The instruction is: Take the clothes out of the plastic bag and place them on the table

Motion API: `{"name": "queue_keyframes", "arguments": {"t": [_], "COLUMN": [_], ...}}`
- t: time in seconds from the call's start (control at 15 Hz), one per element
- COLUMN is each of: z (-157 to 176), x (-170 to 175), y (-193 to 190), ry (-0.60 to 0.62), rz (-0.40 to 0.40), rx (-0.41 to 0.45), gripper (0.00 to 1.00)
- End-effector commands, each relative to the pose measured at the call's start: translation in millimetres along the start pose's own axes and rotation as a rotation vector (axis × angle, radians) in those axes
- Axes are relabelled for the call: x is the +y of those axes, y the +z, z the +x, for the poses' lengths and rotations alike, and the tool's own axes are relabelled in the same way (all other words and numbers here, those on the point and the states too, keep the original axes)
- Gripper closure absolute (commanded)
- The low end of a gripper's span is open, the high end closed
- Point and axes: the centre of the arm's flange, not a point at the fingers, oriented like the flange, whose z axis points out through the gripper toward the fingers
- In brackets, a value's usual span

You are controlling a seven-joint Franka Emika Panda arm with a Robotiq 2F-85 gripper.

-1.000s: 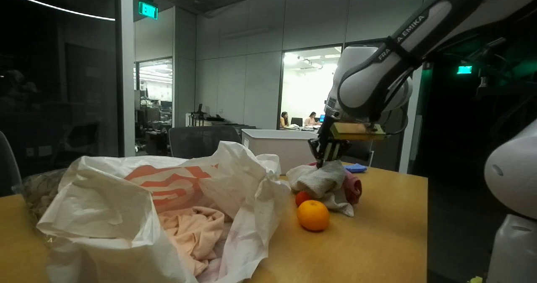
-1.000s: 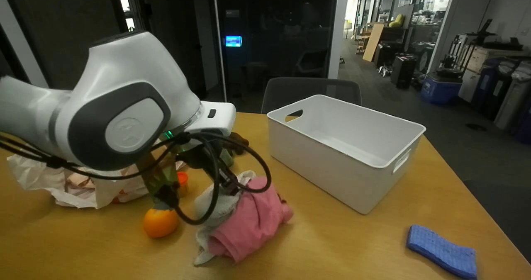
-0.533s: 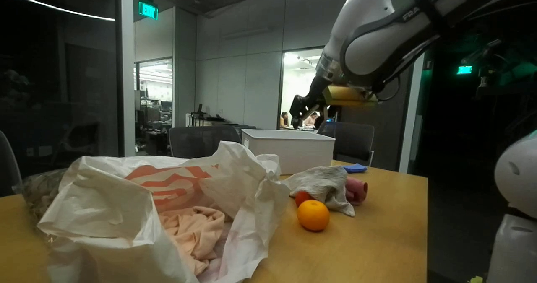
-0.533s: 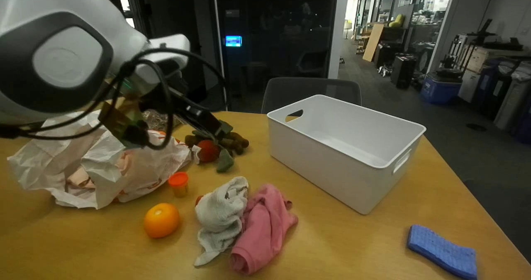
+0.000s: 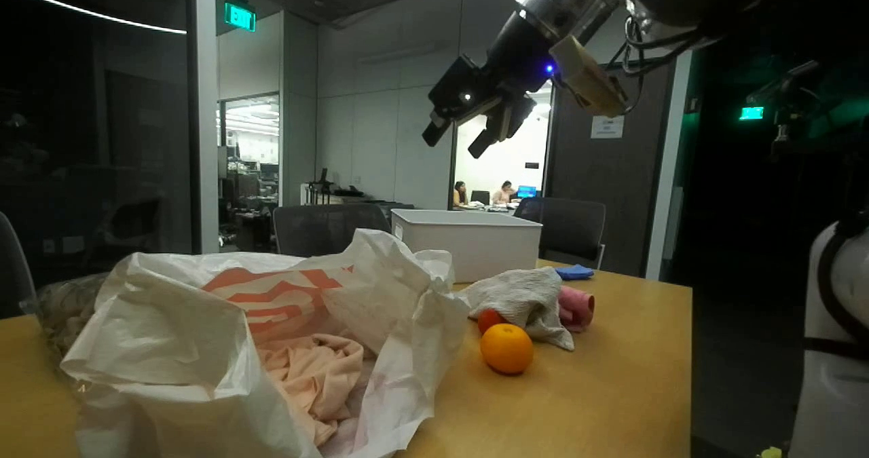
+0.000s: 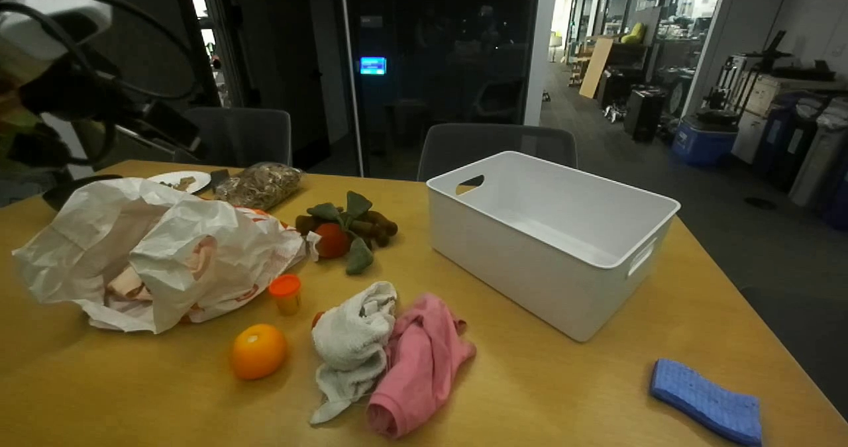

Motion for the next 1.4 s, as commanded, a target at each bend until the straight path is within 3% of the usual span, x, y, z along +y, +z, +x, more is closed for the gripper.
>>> {"name": "queue_keyframes", "arguments": {"t": [0.0,0.27,0.6,0.93,1.33], "z": [-12,-31,-28,-15,-30], "x": [-53,-110,-144,-137,-141], "y": [16,68,131,205,269], "ry": [-0.133,-0.299,-0.507,-0.533,-0.546], "rz": [0.133,0.207,0.280,0.331,0.376], "rx": [-0.075,-0.217,-0.377,-0.505,-0.653], "gripper": [0.00,0.00,0.00,0.00,0.00]}}
